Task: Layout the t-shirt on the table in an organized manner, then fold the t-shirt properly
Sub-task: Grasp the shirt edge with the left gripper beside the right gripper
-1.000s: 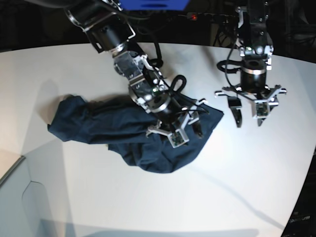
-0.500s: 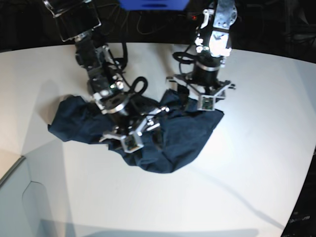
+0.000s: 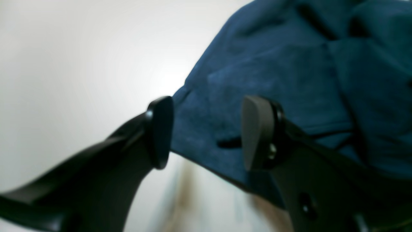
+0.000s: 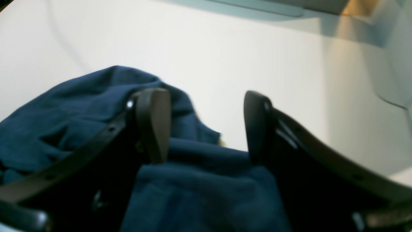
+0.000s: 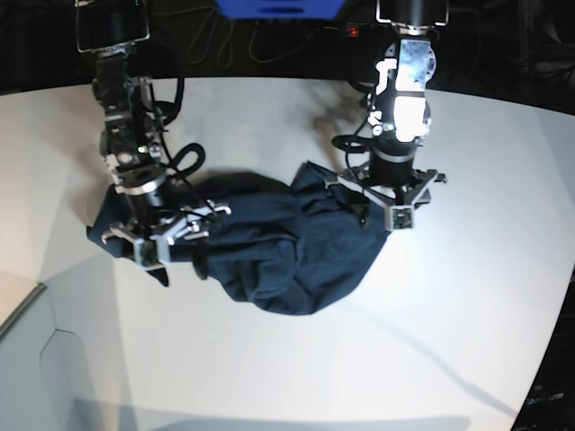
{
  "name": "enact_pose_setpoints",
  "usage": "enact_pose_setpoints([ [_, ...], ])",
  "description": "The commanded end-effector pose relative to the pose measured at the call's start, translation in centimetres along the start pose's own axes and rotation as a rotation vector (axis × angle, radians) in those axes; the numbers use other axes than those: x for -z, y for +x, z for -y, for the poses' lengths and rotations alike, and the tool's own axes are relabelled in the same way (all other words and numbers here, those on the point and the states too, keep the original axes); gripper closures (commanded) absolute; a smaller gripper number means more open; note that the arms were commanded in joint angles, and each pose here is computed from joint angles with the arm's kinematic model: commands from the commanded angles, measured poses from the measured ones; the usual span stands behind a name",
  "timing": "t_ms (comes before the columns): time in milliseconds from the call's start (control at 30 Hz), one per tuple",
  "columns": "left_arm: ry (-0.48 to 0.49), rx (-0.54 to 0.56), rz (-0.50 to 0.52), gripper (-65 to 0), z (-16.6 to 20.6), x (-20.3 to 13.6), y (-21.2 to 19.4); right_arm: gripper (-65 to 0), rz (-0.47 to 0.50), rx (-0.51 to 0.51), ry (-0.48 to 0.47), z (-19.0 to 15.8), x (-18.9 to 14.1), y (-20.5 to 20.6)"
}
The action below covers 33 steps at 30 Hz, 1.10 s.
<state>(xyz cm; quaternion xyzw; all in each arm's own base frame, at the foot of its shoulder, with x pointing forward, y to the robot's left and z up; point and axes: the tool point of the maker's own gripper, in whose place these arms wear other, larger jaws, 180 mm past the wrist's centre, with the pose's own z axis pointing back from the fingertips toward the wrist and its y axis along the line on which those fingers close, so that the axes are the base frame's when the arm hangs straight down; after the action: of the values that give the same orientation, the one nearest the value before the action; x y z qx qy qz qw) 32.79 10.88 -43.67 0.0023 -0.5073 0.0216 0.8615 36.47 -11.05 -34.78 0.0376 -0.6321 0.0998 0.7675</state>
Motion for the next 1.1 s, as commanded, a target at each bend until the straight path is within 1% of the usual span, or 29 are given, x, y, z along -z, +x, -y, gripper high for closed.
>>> enact_pose_setpoints([
  [0, -0.004, -0.006, 0.038, -32.8, 0.3, 0.5, 1.3, -36.5, 0.056, 0.002, -0.01, 0.5, 0.1, 1.6],
  [100, -0.011, -0.004, 0.024, -32.8, 0.6, 1.0, 1.0, -36.5, 0.042, -0.013, -0.042, 2.3, -0.5, 1.1],
  [300, -0.017, -0.004, -0.006, -32.8, 0.9, 1.6, 0.1, -36.5, 0.028, -0.007, -0.091, 4.1, -1.2, 0.5],
  [433, -0.03, -0.009, -0.042, -32.7, 1.5, 1.8, -1.3, -36.5, 0.028, -0.007, -0.092, 4.1, -1.2, 0.5],
  [800, -0.034, -0.02, -0.031, -32.3, 2.0, 1.7, -0.9, -36.5, 0.021, -0.006, -0.092, 4.1, -1.2, 0.2],
  [867, -0.036, -0.02, -0.03, -28.4, 2.0, 1.7, -0.8, -36.5, 0.02, -0.005, -0.092, 4.1, -1.2, 0.2],
  [1000, -0.039, -0.021, -0.031, -16.8, 2.1, 1.8, -0.8, -36.5, 0.018, -0.005, -0.092, 4.1, -1.2, 0.1],
  [1067, -0.04, -0.024, -0.035, -13.3, 2.3, 1.8, -0.9, -36.5, 0.015, -0.005, -0.092, 4.1, -1.3, 0.0],
])
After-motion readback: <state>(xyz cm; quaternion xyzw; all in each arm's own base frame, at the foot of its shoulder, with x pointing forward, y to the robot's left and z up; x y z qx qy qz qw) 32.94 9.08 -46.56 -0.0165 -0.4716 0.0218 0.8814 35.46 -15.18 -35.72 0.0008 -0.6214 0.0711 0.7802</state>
